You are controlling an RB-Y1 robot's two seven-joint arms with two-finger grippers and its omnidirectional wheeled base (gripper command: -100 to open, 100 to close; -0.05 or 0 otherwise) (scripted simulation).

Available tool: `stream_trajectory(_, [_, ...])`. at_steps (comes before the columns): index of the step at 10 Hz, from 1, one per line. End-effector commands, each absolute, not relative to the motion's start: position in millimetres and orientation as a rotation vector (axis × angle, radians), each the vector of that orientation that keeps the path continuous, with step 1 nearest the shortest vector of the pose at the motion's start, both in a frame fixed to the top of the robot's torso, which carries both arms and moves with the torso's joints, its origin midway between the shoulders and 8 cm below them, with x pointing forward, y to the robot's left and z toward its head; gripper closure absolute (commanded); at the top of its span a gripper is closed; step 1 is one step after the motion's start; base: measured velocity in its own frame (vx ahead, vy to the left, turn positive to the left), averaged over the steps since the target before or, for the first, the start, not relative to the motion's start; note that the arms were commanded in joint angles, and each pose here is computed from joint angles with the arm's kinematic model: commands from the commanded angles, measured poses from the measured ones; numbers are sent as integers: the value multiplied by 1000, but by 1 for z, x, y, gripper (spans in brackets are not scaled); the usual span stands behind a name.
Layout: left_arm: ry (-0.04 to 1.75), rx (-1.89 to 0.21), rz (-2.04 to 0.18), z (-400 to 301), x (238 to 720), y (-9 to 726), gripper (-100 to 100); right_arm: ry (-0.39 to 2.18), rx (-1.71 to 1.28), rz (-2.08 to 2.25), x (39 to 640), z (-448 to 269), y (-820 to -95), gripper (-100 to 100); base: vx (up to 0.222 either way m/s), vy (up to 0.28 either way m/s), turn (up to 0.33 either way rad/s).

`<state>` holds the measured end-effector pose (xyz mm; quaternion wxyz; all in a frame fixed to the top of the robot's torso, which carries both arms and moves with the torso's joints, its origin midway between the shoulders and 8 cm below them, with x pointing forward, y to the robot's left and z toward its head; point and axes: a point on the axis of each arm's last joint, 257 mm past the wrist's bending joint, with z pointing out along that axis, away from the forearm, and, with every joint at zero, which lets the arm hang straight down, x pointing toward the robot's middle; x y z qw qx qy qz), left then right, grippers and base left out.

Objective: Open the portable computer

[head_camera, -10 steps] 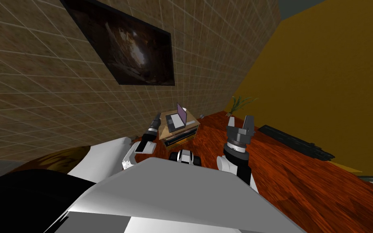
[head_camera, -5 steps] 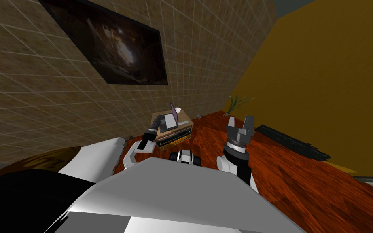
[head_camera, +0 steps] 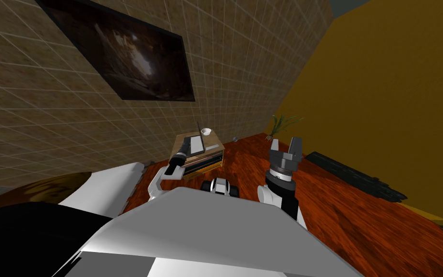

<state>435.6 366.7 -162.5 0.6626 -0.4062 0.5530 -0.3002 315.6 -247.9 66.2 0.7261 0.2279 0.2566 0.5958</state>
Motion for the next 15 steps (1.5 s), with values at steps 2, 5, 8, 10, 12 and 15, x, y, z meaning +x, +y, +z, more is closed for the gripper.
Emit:
stream_trajectory(2, [1265,-937,-609,-173,439,384,-100,566,503,1314,316,66,-248,0,125,-165,100])
stream_trajectory(5, [1263,-955,-553,-178,442,401,-100,566,503,1314,316,66,-248,0,132,-198,173])
stream_trajectory(8, [1256,-976,-511,-183,444,414,-100,566,503,1314,316,66,-248,0,143,-186,149])
stream_trajectory(10, [1247,-1005,-488,-190,444,421,-100,566,503,1314,316,66,-248,0,145,-171,155])
stream_trajectory(12, [1241,-1011,-488,-189,444,422,-100,566,503,1314,316,66,-248,0,65,-113,90])
stream_trajectory(15, [1236,-1009,-482,-184,443,424,100,566,502,1314,316,66,-248,0,52,-2,-23])
